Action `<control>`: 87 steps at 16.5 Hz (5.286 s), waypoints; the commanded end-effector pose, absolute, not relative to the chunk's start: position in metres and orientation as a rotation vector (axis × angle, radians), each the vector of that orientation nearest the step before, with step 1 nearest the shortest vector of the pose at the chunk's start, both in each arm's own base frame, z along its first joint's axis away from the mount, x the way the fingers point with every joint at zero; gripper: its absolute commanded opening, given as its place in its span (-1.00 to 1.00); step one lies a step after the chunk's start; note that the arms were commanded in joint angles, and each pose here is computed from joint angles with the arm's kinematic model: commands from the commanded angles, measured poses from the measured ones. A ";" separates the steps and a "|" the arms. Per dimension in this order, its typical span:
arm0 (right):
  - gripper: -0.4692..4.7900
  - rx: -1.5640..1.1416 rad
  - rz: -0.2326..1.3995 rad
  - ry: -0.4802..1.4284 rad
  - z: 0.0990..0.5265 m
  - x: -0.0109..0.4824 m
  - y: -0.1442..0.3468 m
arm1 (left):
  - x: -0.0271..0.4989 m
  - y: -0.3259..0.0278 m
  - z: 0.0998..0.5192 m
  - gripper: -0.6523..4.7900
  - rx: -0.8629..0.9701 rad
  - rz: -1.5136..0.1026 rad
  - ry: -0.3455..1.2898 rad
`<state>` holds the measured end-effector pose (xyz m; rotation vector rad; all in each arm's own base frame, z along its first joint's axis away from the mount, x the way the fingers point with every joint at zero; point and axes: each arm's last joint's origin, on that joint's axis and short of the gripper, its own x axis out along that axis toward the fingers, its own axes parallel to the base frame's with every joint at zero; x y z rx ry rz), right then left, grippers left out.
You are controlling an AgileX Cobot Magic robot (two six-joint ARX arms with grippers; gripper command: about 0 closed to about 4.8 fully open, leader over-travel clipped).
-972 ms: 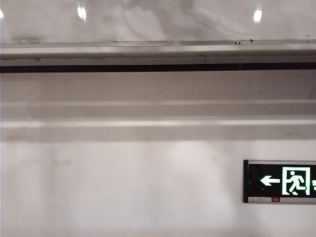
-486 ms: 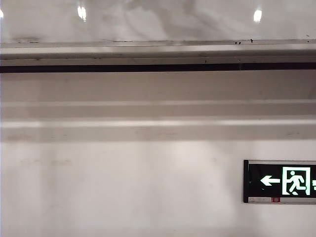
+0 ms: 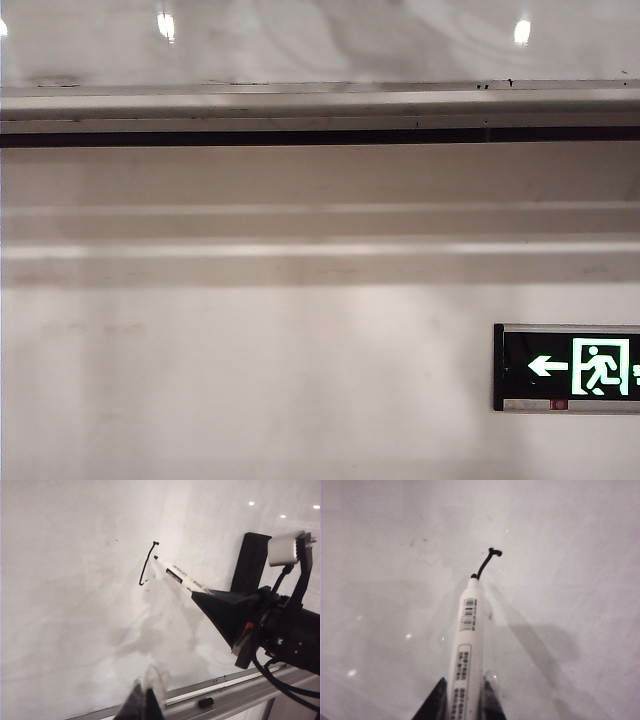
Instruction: Take a marker from the whiteboard tray, write "Hi!" on the whiteboard, and then put the marker back vertically into the whiteboard tray.
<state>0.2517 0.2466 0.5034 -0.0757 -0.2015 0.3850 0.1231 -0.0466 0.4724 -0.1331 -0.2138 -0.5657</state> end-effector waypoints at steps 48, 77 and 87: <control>-0.83 -0.073 0.255 -0.186 0.512 0.253 0.224 | 0.121 -0.047 0.474 -0.78 -0.139 -0.587 -0.223; -0.83 -0.062 0.291 -0.233 0.514 0.263 0.217 | 0.120 -0.047 0.475 -0.78 -0.150 -0.597 -0.221; -0.83 -0.110 0.297 -0.137 0.504 0.265 0.218 | 0.120 -0.047 0.475 -0.78 -0.150 -0.597 -0.221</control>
